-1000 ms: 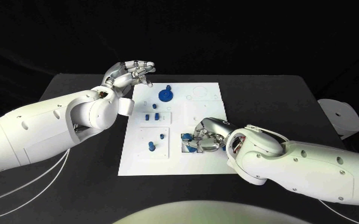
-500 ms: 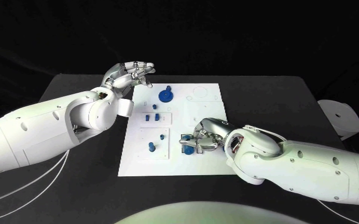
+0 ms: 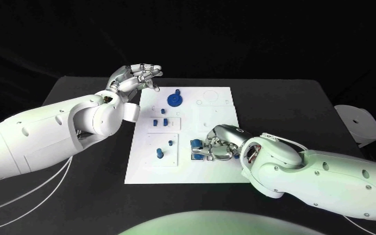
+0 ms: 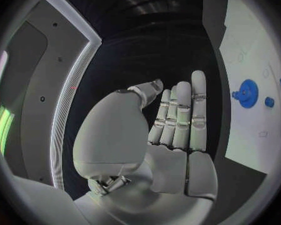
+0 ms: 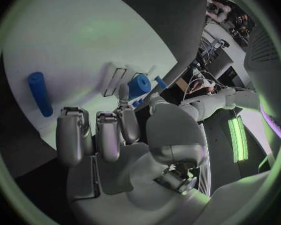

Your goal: Assemble the parts on the task board

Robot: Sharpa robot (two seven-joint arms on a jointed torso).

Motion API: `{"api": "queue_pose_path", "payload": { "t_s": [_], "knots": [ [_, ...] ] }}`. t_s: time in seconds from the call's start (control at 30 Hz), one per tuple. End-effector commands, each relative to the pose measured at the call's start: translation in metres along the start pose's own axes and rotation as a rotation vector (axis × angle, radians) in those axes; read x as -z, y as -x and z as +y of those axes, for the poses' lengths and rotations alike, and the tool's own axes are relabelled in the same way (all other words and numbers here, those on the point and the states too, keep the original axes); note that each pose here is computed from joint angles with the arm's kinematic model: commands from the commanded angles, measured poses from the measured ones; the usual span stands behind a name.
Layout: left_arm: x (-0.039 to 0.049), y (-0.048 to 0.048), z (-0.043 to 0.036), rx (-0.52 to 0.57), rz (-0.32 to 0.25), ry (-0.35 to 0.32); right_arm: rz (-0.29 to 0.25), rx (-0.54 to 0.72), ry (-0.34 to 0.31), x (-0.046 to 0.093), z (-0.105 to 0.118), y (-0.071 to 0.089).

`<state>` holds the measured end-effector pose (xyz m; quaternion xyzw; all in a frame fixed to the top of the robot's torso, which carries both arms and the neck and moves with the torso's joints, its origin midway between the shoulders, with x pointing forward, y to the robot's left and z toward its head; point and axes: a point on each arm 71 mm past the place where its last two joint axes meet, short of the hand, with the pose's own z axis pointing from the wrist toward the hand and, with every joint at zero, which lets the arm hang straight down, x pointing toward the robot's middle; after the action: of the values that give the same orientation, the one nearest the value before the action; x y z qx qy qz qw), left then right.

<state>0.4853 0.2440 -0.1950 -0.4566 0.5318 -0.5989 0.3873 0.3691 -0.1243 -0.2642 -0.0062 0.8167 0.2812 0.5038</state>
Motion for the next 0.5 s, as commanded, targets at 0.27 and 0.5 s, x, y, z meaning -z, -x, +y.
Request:
{"api": "queue_pose_path", "payload": {
  "t_s": [0.27, 0.5],
  "knots": [
    [0.0002, -0.0015, -0.0009, 0.004, 0.016, -0.006, 0.011, -0.004, 0.026, 0.0100, -0.0016, 0.0012],
    [-0.0002, -0.0017, -0.0007, 0.005, 0.017, -0.005, 0.004, -0.006, 0.014, 0.0109, -0.0074, 0.0031]
  ]
}}
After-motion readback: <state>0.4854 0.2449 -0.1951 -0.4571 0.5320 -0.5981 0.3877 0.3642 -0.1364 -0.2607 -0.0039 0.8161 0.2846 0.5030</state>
